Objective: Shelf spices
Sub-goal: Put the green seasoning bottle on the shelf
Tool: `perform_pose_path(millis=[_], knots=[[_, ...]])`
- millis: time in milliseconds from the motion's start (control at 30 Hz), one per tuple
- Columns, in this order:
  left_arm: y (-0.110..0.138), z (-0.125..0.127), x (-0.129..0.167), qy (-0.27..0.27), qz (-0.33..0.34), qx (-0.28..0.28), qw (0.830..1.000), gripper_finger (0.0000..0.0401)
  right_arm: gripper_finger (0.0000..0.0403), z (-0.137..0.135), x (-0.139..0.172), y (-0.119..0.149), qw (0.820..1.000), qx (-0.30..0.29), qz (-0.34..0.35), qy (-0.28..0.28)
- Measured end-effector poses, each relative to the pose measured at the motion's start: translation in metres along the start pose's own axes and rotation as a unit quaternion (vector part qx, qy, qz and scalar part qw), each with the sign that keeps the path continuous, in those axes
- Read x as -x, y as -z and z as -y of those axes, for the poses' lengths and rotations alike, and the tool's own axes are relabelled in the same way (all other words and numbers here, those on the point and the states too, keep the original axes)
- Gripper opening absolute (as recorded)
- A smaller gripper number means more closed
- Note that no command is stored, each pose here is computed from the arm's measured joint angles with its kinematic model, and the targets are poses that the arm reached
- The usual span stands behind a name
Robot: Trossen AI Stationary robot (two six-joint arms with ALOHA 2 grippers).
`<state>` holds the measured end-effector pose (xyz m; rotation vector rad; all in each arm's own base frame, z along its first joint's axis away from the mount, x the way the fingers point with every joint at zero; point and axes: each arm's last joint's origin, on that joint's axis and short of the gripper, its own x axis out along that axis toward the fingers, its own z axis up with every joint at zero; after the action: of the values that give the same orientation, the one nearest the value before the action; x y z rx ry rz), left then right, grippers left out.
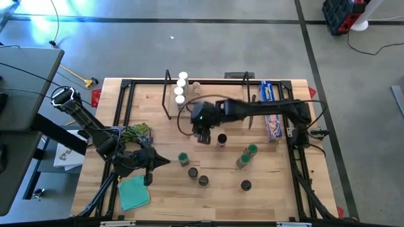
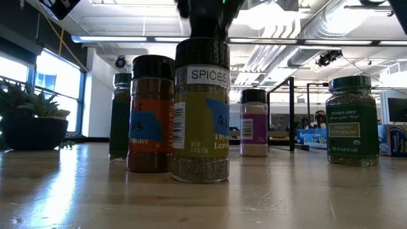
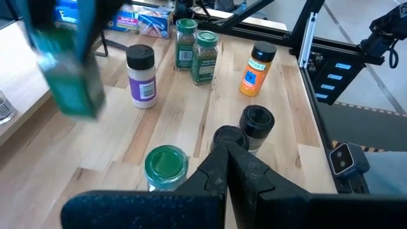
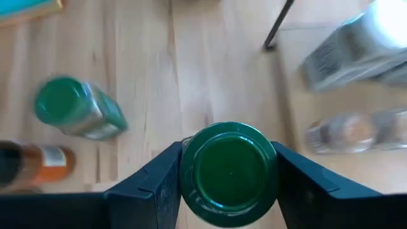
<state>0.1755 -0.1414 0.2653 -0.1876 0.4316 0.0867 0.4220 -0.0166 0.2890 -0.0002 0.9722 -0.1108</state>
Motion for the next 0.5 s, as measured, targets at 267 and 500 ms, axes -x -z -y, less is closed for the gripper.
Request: perform_pose_path(millis=[267,500], knots=[[0.0,-0.001,0.0,-0.016,0.009,-0.009,1.0,0.0,0.0191,0.089,0.057,-0.01,0.996,-0.033,0.018,0.076],[-0.002,-0.012,-0.004,-0.074,0.017,-0.022,0.997,0.0,0.0191,0.192,0.038,0.02,0.994,-0.084,0.034,0.054]])
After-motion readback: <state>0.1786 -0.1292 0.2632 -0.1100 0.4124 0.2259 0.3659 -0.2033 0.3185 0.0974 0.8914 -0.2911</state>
